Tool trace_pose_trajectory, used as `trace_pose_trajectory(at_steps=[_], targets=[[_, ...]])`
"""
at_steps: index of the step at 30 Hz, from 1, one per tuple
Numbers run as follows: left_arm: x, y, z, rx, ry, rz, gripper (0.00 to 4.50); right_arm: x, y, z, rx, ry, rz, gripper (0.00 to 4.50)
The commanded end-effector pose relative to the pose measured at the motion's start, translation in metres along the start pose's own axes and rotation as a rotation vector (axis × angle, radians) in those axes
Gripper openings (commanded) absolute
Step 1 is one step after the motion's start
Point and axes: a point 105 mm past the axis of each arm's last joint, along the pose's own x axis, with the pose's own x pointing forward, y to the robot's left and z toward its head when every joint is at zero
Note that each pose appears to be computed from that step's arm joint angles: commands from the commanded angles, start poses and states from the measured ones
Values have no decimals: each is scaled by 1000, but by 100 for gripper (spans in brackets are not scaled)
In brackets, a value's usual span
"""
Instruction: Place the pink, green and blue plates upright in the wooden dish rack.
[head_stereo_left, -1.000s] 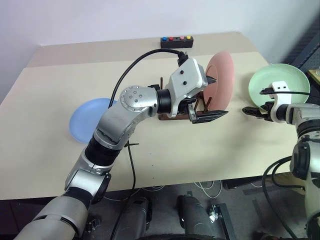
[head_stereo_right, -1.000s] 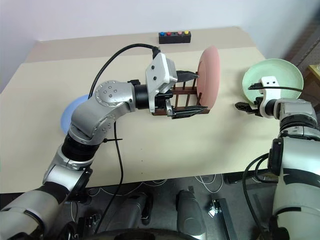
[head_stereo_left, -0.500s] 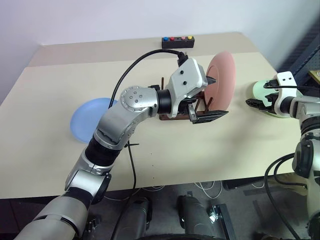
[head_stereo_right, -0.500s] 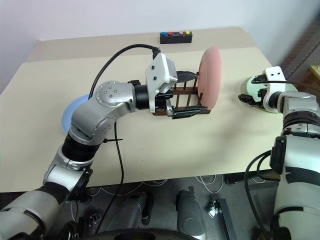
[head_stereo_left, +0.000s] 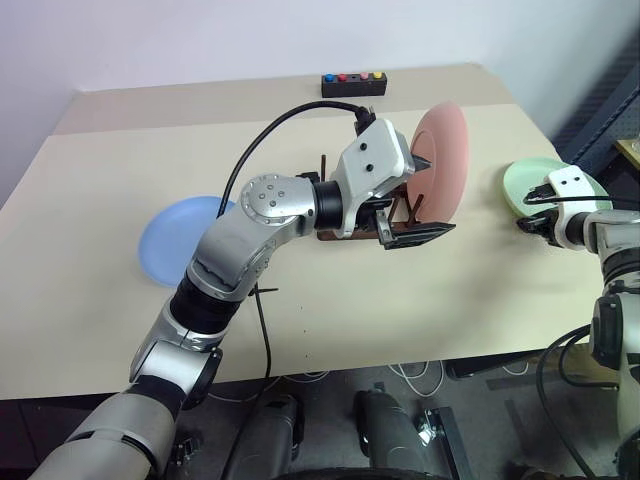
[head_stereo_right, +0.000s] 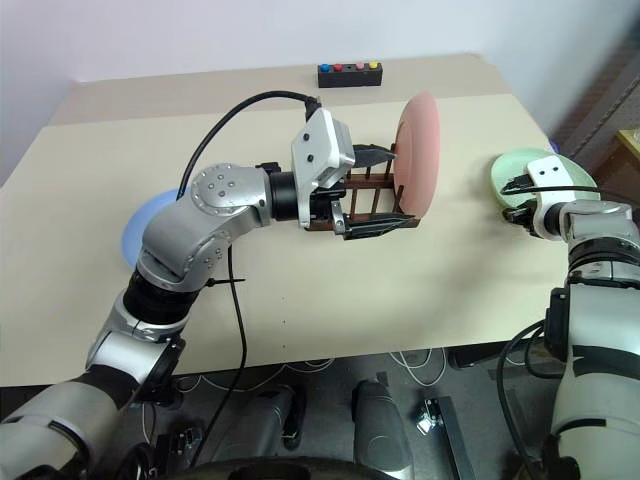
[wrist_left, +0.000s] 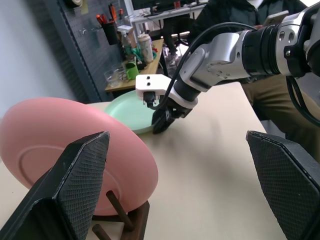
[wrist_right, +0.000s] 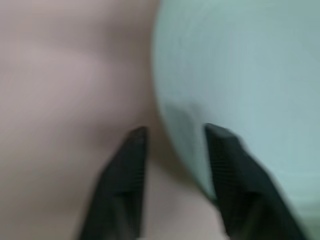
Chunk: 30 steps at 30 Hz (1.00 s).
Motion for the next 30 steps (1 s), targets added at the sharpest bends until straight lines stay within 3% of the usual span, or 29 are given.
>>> trace_pose_trajectory(at_steps=[1,8,18,21,30], targets=[[-5,2,13,27,-46,20,450,-7,-9,7,4,-32,-23,6],[-6,5,14,18,-53,34,450,-15,-15,34,82,-170,-22,6],[-9,16,17,1,-92,92,450,-91,-28,166,260,-835,58,6],[-24,24,12,-41,-122,146,450,-155,-8,220,276,-1182,230,6],[-90,33,-15,-146,-159,219,450,-256,76,250,196,-1493,610,6]])
